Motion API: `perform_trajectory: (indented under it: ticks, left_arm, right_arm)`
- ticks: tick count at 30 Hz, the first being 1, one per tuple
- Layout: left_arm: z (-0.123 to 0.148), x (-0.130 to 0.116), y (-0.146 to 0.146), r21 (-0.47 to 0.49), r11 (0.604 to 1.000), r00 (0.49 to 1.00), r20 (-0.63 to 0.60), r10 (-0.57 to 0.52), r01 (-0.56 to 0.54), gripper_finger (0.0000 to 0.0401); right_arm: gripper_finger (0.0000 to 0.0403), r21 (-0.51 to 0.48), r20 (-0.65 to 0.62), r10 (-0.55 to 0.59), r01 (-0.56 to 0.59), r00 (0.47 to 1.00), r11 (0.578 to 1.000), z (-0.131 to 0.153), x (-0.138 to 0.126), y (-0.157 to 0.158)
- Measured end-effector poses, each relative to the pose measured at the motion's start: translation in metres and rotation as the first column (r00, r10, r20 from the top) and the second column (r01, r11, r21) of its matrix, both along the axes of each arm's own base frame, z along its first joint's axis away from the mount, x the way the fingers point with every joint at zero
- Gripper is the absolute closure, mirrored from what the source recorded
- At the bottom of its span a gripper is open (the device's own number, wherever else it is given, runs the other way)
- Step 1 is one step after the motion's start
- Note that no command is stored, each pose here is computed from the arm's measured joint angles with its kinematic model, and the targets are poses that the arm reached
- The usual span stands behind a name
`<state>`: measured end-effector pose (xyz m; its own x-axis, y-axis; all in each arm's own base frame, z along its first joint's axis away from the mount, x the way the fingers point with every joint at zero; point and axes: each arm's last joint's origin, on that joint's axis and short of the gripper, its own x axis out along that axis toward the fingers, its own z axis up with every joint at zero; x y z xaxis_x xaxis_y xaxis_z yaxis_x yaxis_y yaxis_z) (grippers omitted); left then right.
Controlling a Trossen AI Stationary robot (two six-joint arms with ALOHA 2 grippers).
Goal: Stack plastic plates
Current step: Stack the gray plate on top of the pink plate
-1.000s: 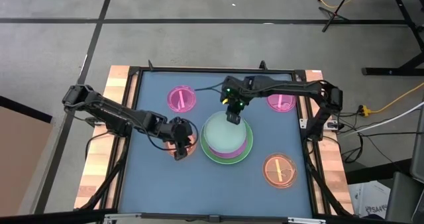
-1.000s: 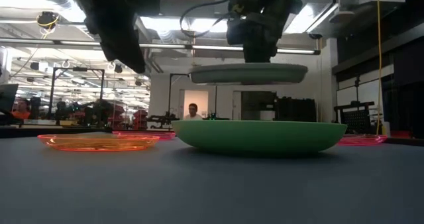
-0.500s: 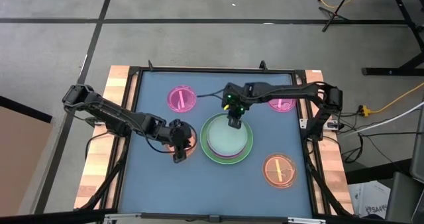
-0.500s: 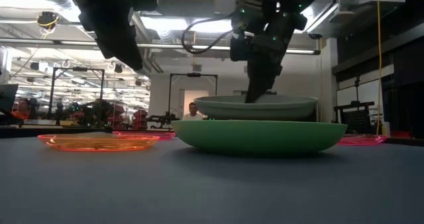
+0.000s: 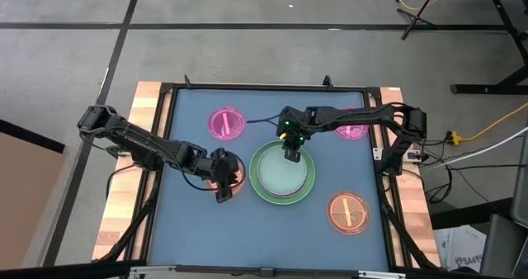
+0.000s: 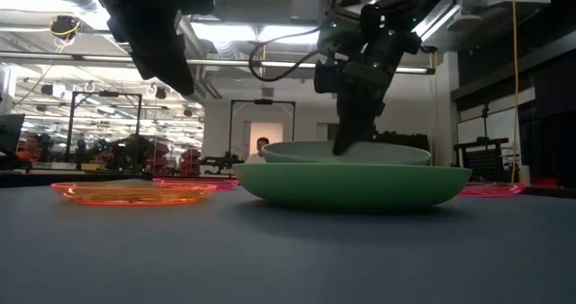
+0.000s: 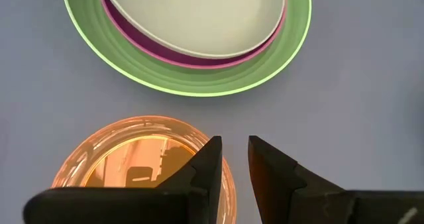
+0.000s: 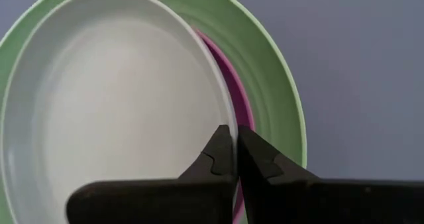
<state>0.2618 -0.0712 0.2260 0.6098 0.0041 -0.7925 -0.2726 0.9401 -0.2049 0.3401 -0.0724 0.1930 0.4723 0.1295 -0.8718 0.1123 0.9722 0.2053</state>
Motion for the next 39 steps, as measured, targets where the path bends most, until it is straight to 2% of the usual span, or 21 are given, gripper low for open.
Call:
perform_trajectory:
  ticks: [19,39]
  left_arm:
    - [-0.0002,0.0,0.0,0.0,1.0,1.0,0.0,0.0,0.0,0.0333]
    - [-0.0003,0.0001,0.0,0.0,1.0,1.0,-0.001,0.0,0.0,0.0333]
  right_arm:
    - [0.0401,-0.001,0.004,0.0,0.0,1.0,1.0,-0.0089,-0.003,0.0006]
    - [0.0346,-0.002,0.006,-0.001,0.001,1.0,1.0,-0.0087,-0.0028,0.0005]
